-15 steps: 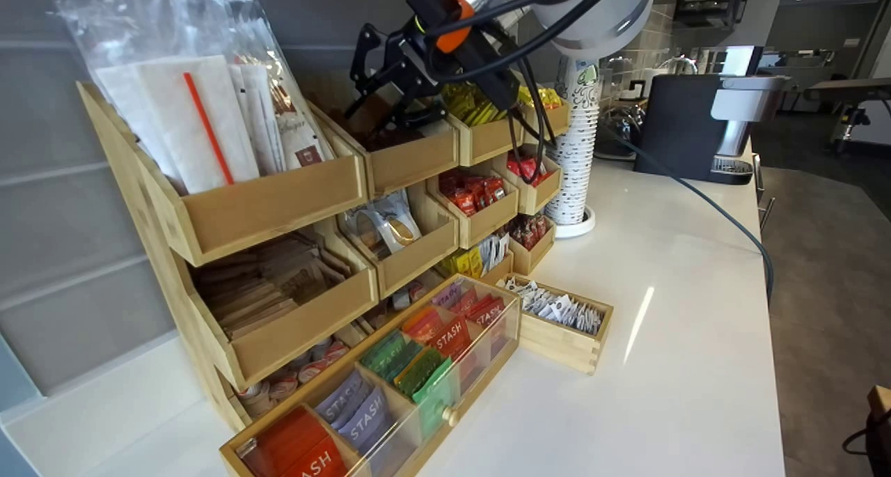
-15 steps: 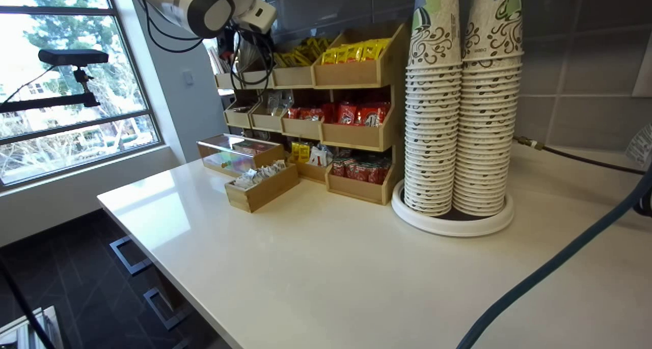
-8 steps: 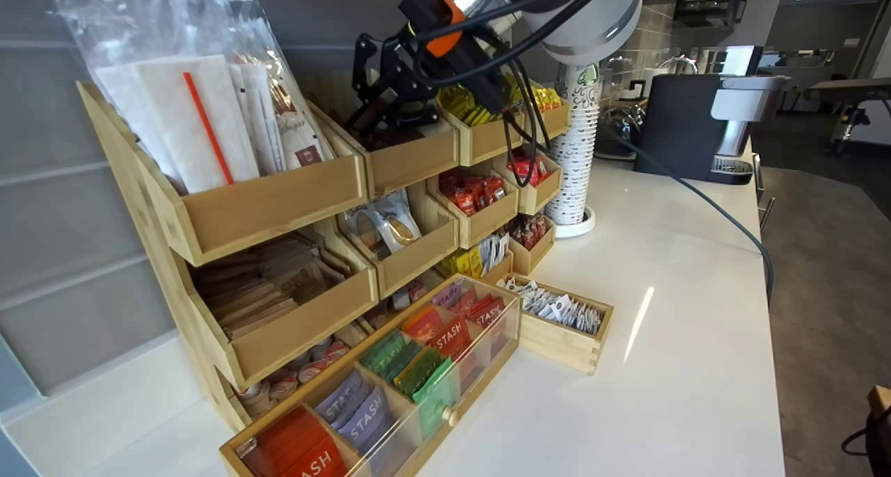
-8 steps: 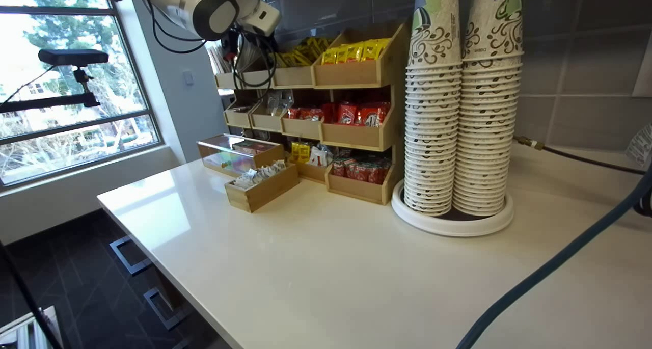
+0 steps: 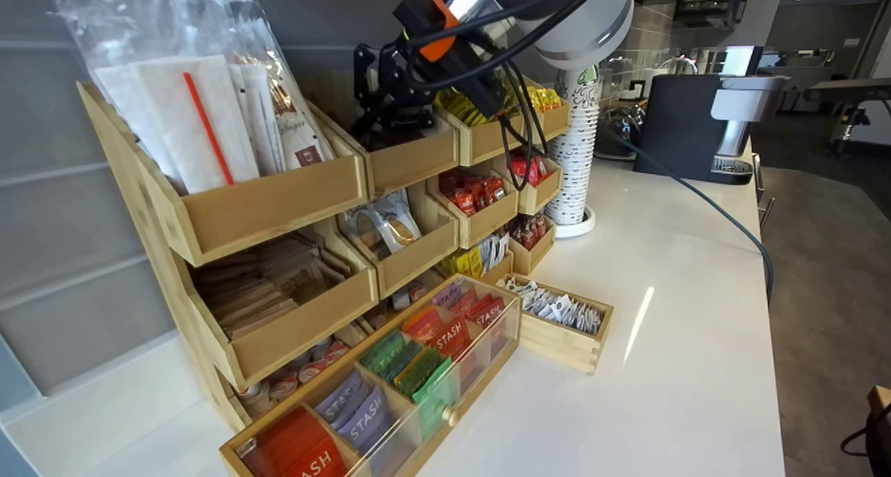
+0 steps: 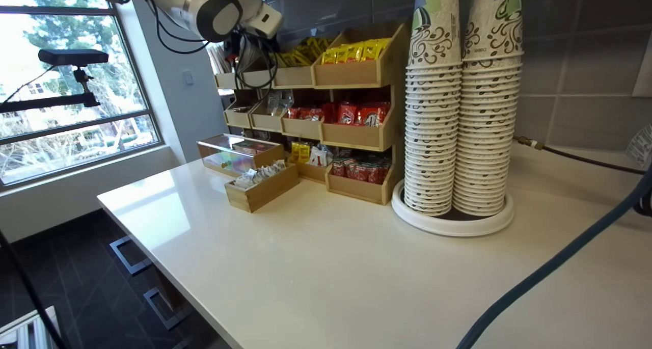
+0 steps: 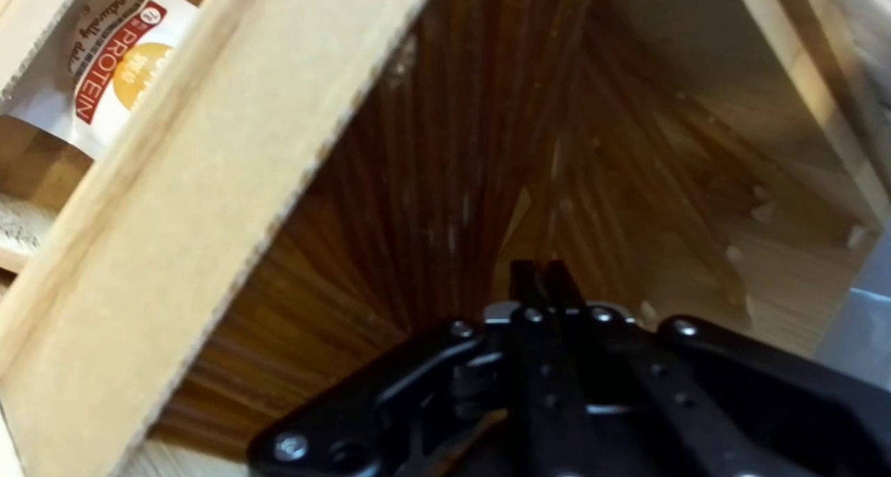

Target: Remove a brown stick from the second top compartment from the left and put it on the counter

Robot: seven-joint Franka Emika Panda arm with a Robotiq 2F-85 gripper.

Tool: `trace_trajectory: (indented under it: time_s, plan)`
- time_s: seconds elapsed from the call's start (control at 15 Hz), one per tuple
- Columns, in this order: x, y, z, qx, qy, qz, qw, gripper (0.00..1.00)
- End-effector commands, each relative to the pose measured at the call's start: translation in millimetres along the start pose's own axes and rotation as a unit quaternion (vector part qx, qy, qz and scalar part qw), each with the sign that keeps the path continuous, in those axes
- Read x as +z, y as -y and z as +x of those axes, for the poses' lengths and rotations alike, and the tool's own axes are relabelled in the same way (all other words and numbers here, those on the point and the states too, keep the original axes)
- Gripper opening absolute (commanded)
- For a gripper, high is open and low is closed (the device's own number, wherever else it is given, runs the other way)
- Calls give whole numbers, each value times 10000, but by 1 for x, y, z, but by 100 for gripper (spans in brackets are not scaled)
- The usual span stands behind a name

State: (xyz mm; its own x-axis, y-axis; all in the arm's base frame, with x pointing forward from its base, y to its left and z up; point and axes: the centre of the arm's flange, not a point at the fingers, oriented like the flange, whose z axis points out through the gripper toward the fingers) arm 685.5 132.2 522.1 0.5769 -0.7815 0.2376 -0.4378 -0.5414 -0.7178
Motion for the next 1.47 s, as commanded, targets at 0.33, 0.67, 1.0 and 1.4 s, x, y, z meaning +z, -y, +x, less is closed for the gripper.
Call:
trace_trajectory:
  time_s: [0.33, 0.67, 1.0, 1.4]
  plan:
    - [-15, 9, 5, 191, 30, -37, 9998, 1]
    - [-50, 11, 7, 270, -93, 125, 9995, 1]
    - [-82, 9, -3, 332, -122, 27, 9994, 1]
    - [-100, -16, -28, 286, 53, -173, 9994, 1]
